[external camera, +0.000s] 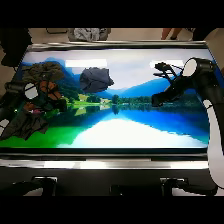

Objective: Fold the shirts.

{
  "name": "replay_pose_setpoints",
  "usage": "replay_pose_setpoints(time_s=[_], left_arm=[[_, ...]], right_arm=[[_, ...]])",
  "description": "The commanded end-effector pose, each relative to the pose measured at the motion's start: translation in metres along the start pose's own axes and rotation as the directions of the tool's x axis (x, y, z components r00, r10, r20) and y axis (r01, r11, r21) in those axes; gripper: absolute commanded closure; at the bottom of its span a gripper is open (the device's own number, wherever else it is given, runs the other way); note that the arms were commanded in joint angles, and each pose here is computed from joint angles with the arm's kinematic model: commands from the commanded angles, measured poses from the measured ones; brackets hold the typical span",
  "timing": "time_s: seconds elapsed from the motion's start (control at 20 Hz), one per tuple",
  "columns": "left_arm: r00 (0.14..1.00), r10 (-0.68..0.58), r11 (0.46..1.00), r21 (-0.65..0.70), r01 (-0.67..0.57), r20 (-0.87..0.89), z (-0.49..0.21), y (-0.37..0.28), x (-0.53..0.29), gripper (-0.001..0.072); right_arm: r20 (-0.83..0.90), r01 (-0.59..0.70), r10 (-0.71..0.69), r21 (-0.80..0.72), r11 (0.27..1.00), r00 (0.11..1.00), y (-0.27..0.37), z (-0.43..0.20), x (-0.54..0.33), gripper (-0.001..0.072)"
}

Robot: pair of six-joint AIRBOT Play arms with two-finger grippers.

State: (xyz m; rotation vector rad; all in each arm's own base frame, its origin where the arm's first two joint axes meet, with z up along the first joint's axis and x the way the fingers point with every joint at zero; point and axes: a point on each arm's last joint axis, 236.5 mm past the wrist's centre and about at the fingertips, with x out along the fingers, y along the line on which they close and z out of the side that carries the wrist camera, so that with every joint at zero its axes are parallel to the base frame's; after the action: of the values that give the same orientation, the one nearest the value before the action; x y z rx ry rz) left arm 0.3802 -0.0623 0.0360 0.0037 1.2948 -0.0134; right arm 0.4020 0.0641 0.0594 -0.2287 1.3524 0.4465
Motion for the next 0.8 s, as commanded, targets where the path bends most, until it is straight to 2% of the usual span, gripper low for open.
replay_pose_setpoints(time_s=[0.0,0.75], left_arm=[[1.0,0.0,1.0,0.0,0.0,0.0,0.0,0.0003,0.0003,-0.0006],[1.0,-0.004,1.0,-0.001,0.004,0.02,0.0051,-0.001,0.0012,-0.0006]], right_arm=[[-0.001,-0.001,0.001,-0.001,1.0,1.0,0.0005,0.0,0.0002,0.0039],[0.0,-0.001,0.001,-0.001,1.0,1.0,0.0005,0.0001,0.0002,0.0038]])
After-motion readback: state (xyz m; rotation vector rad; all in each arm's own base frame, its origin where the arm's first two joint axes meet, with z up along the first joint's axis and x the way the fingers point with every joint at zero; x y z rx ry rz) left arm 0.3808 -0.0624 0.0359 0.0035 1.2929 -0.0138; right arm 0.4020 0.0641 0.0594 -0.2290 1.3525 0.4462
